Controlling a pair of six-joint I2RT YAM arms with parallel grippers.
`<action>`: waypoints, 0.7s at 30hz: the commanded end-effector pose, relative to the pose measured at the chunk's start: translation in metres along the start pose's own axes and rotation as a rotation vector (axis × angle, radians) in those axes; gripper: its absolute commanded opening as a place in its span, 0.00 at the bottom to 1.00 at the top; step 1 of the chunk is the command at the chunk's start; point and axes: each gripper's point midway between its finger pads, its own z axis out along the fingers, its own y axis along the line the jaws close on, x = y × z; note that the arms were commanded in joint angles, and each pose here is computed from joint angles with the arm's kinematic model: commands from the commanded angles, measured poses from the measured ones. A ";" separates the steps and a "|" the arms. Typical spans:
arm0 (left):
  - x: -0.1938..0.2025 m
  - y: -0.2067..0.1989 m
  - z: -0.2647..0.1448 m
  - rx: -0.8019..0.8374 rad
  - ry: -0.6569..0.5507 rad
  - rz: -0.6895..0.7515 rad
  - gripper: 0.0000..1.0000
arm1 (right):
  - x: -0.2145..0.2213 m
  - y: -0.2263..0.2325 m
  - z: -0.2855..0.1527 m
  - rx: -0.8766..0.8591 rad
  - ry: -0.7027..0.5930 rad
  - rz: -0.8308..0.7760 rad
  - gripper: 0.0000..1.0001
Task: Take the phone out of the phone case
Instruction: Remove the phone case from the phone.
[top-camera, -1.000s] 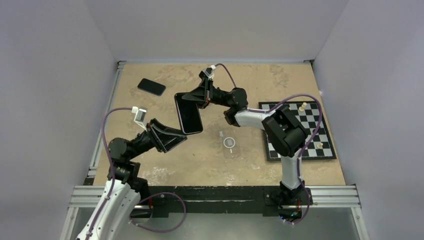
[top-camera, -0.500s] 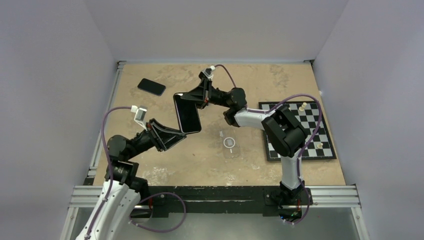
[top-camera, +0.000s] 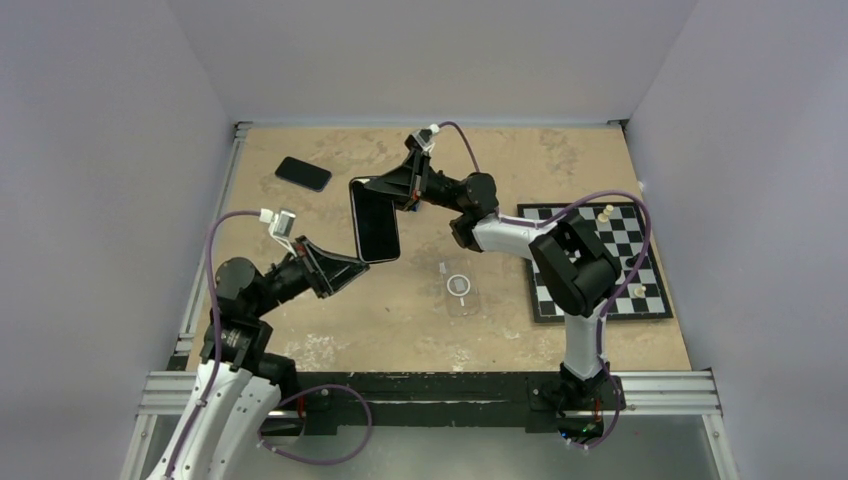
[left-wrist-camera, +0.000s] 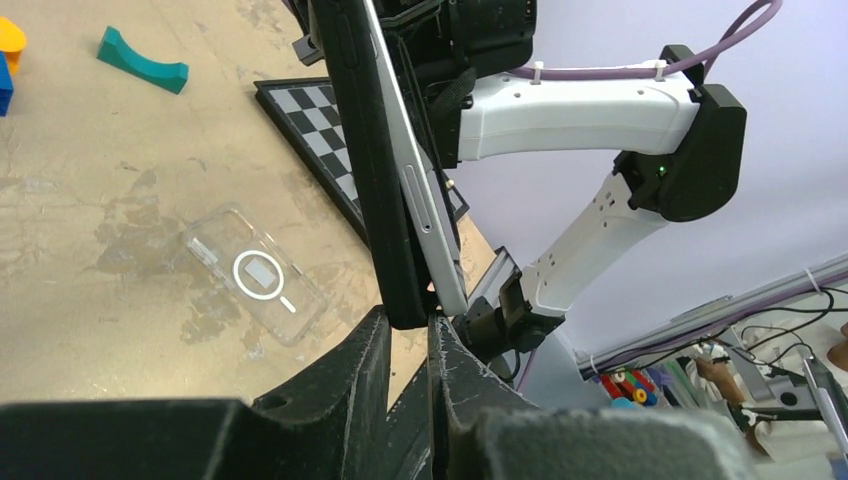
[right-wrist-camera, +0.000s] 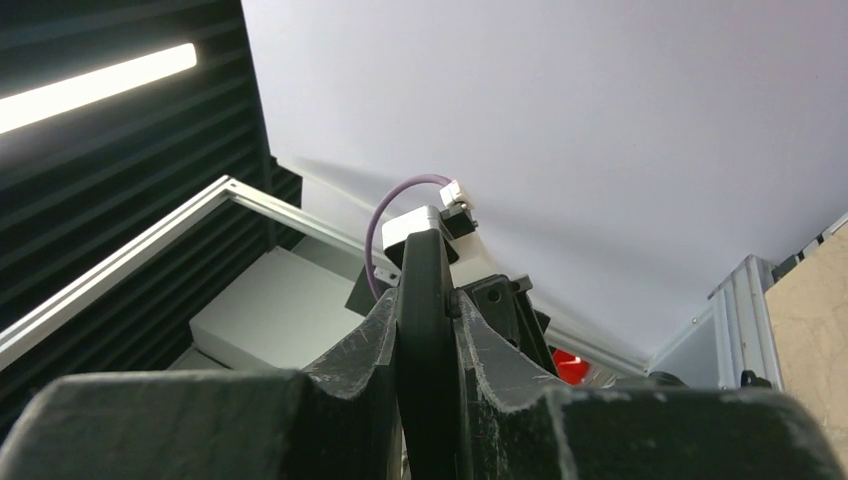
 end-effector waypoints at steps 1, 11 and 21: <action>0.005 0.065 0.002 -0.267 -0.036 -0.067 0.17 | 0.039 0.091 0.011 -0.202 0.094 -0.005 0.00; -0.012 0.055 0.024 -0.131 -0.136 -0.256 0.35 | 0.050 0.077 0.030 -0.222 0.044 -0.058 0.00; -0.009 0.071 0.026 -0.133 -0.197 -0.315 0.35 | 0.050 0.069 0.037 -0.283 -0.006 -0.065 0.00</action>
